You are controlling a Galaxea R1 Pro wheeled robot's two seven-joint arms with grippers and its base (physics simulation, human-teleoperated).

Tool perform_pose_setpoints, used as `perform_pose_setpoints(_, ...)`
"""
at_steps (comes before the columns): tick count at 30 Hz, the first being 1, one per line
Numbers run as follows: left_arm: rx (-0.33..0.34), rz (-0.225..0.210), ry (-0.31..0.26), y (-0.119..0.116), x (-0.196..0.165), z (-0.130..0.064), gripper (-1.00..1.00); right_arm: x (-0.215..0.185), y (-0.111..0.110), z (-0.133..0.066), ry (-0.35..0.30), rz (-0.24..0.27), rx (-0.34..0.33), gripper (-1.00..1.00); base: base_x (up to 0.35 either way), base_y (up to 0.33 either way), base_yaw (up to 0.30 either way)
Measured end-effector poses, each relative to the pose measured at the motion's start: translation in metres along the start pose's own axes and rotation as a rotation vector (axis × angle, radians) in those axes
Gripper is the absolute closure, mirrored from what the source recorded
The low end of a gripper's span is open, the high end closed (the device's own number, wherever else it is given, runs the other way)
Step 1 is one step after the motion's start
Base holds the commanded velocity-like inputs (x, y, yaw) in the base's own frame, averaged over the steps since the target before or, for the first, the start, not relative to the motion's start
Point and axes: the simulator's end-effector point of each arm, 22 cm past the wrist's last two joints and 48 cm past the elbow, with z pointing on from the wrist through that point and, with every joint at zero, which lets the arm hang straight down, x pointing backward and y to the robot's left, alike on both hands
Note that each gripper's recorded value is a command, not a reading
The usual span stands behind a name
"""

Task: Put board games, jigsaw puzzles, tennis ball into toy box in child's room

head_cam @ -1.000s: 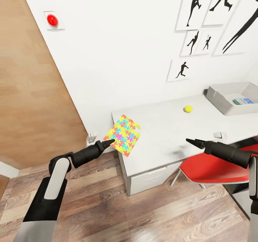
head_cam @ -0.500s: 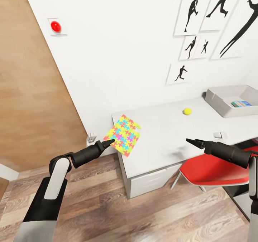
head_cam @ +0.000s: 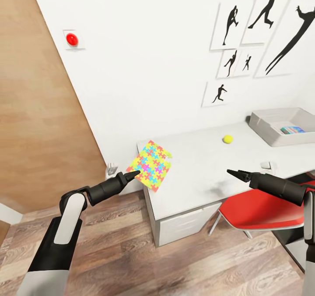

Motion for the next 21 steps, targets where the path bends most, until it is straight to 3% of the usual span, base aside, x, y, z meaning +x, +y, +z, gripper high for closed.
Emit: perform_pose_setpoints(21, 0.012, 0.015, -0.011, -0.014, -0.004, -0.005, 1.0, -0.013, 0.012, -0.009, -0.026, -0.02, -0.008, -1.0, 0.0, 0.0, 0.0)
